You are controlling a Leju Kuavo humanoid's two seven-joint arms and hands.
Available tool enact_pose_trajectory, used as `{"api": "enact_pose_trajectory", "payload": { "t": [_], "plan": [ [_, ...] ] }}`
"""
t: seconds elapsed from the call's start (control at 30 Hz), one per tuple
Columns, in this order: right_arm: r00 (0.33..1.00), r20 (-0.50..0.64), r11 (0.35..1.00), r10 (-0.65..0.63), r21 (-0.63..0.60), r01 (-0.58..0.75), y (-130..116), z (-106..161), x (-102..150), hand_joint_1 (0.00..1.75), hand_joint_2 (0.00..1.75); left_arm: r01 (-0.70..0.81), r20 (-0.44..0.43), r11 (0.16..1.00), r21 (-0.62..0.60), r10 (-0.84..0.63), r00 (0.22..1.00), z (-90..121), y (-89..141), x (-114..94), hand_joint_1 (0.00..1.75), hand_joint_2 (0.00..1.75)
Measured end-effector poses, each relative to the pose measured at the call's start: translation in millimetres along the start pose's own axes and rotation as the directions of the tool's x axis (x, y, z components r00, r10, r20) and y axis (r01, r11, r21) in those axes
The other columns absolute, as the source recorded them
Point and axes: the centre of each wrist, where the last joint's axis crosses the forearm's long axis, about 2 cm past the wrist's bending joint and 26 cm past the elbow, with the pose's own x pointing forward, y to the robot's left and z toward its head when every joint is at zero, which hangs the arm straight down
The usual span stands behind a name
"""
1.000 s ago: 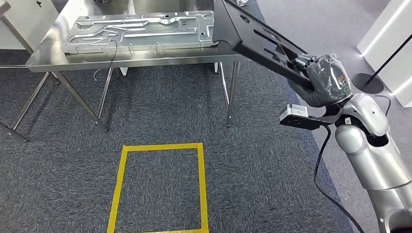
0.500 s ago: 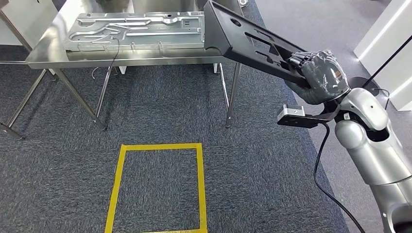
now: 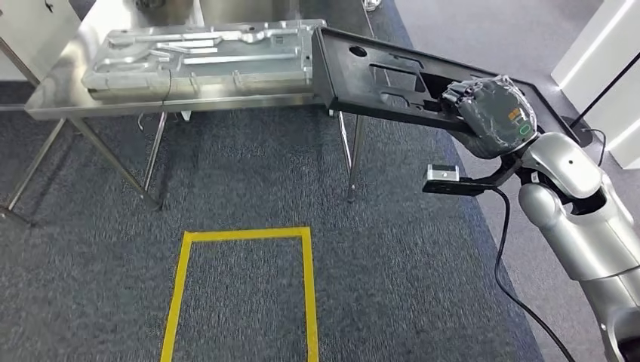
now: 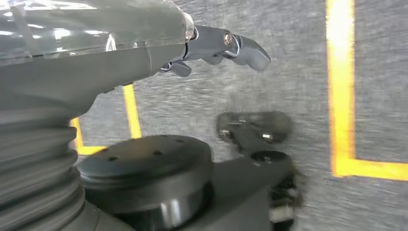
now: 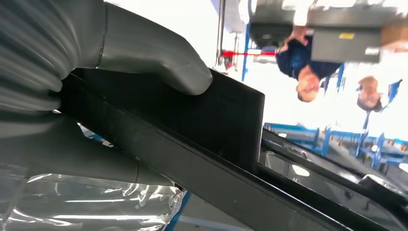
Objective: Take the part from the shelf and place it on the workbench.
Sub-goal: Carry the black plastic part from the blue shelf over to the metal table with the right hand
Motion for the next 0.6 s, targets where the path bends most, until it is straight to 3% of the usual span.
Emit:
{"api": "enact_pose_trajectory", "payload": {
  "t": [0.3,0.6],
  "plan": [
    [1.0,0.007,0.999,-0.009,0.032,0.008,9,-1,2,1.55,1.75,0.003,-0.008,1.0,0.002,-0.003,1.0,2,2,-6,0.0,1.75],
    [1.0,-0.005,0.997,-0.021,0.075,0.022,19,21,2,1.55,1.75,0.006,-0.015,1.0,0.002,-0.006,1.0,2,4,-8,0.0,1.75]
  ]
}}
